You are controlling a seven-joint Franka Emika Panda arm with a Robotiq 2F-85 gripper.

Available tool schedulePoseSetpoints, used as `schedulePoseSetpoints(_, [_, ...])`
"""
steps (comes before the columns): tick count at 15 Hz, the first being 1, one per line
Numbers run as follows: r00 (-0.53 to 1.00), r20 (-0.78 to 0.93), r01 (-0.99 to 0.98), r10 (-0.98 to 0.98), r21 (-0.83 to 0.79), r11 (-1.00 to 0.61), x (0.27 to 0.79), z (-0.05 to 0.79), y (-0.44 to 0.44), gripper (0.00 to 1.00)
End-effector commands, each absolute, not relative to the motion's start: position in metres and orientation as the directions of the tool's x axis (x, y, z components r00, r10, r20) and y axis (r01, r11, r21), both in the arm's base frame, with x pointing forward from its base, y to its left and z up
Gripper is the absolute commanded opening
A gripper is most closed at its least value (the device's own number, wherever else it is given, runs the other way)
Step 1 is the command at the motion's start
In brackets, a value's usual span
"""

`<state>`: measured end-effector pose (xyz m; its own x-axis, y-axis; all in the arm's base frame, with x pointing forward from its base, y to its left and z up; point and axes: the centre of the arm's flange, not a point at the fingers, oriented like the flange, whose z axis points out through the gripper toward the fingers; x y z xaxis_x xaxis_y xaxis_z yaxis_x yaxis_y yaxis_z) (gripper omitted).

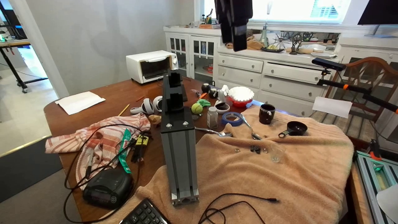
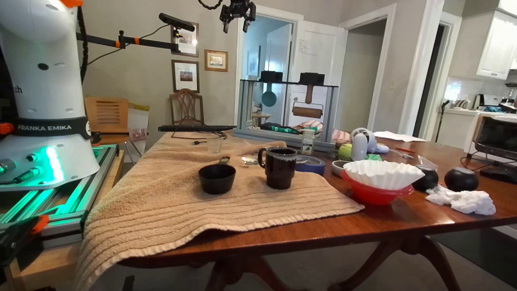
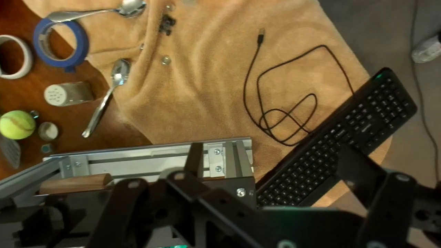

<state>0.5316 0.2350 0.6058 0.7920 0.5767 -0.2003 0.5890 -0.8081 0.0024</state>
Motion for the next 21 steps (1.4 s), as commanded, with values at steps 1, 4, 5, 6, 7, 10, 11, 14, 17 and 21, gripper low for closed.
schedulePoseSetpoints(1, [0.799, -0.144, 0.557, 0.584, -0.188, -0.809, 0.569, 0.593, 0.261, 1.00])
schedulePoseSetpoints(4, [0.774, -0.021, 0.601, 0.633, -0.294, -0.744, 0.583, 0.585, 0.272, 1.00])
schedulePoseSetpoints(5, [0.762, 0.025, 0.622, 0.647, -0.305, -0.721, 0.586, 0.581, 0.275, 1.00])
schedulePoseSetpoints(6, [0.753, 0.060, 0.639, 0.655, -0.302, -0.707, 0.588, 0.579, 0.276, 1.00])
schedulePoseSetpoints(7, [0.742, 0.091, 0.658, 0.665, -0.295, -0.693, 0.589, 0.576, 0.276, 1.00])
schedulePoseSetpoints(10, [0.729, 0.138, 0.682, 0.671, -0.230, -0.694, 0.594, 0.570, 0.270, 1.00])
schedulePoseSetpoints(11, [0.728, 0.144, 0.684, 0.670, -0.215, -0.697, 0.595, 0.568, 0.268, 1.00])
schedulePoseSetpoints(14, [0.748, 0.094, 0.664, 0.657, -0.131, -0.736, 0.602, 0.559, 0.263, 1.00])
schedulePoseSetpoints(17, [0.755, 0.041, 0.656, 0.655, -0.038, -0.754, 0.608, 0.549, 0.257, 1.00])
schedulePoseSetpoints(21, [0.749, 0.019, 0.662, 0.662, -0.012, -0.749, 0.620, 0.539, 0.259, 1.00])
